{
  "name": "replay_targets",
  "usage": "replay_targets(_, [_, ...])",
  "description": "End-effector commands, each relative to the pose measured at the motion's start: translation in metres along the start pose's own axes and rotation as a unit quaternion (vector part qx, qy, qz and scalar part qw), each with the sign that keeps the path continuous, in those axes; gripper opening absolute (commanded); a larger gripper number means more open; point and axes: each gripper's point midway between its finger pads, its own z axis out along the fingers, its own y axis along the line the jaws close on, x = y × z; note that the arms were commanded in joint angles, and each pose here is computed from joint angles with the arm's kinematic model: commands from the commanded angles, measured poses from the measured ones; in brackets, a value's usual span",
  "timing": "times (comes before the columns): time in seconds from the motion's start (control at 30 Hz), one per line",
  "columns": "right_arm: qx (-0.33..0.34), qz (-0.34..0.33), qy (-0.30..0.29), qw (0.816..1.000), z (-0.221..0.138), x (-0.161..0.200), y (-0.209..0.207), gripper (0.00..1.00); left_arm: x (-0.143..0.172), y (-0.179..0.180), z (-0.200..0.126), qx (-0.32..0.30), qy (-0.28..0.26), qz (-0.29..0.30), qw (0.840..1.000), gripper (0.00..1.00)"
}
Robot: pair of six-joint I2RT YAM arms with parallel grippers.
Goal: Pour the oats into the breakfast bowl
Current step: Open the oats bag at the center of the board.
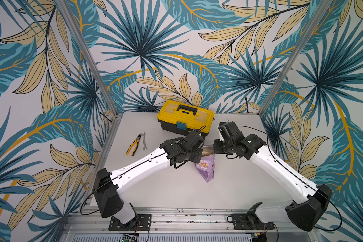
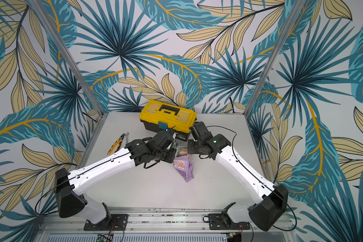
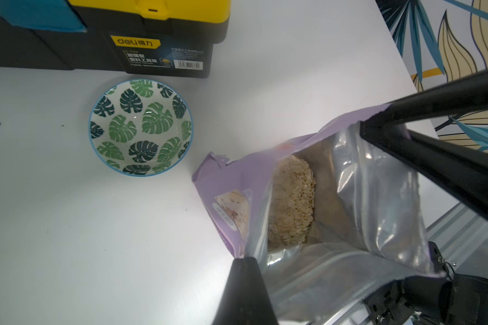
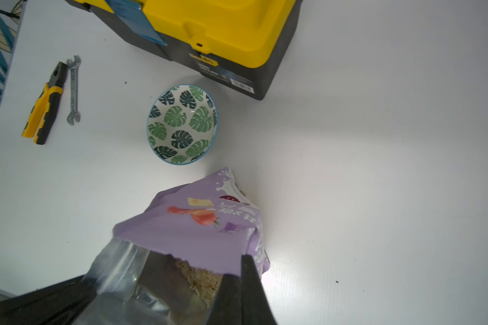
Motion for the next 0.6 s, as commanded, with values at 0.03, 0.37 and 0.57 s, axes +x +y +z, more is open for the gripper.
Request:
replay_targets(0.03, [-0.095, -0.017, -0.037, 0.995, -0.01, -0.017, 0.027, 0.0, 0.009, 0.029, -0.023, -0.051, 0.012, 0.0, 0.999, 0.11])
replay_targets(0.37, [-0.116, -0.01, -0.018, 0.993, -0.008, -0.002, 0.033, 0.0, -0.018, 0.0, -0.016, 0.012, -0.031, -0.036, 0.999, 0.57])
replay_targets(0.57, [-0.123, -0.016, -0.015, 0.992, -0.007, 0.002, 0.038, 0.0, -0.015, -0.006, 0.005, 0.014, -0.008, -0.03, 0.999, 0.65])
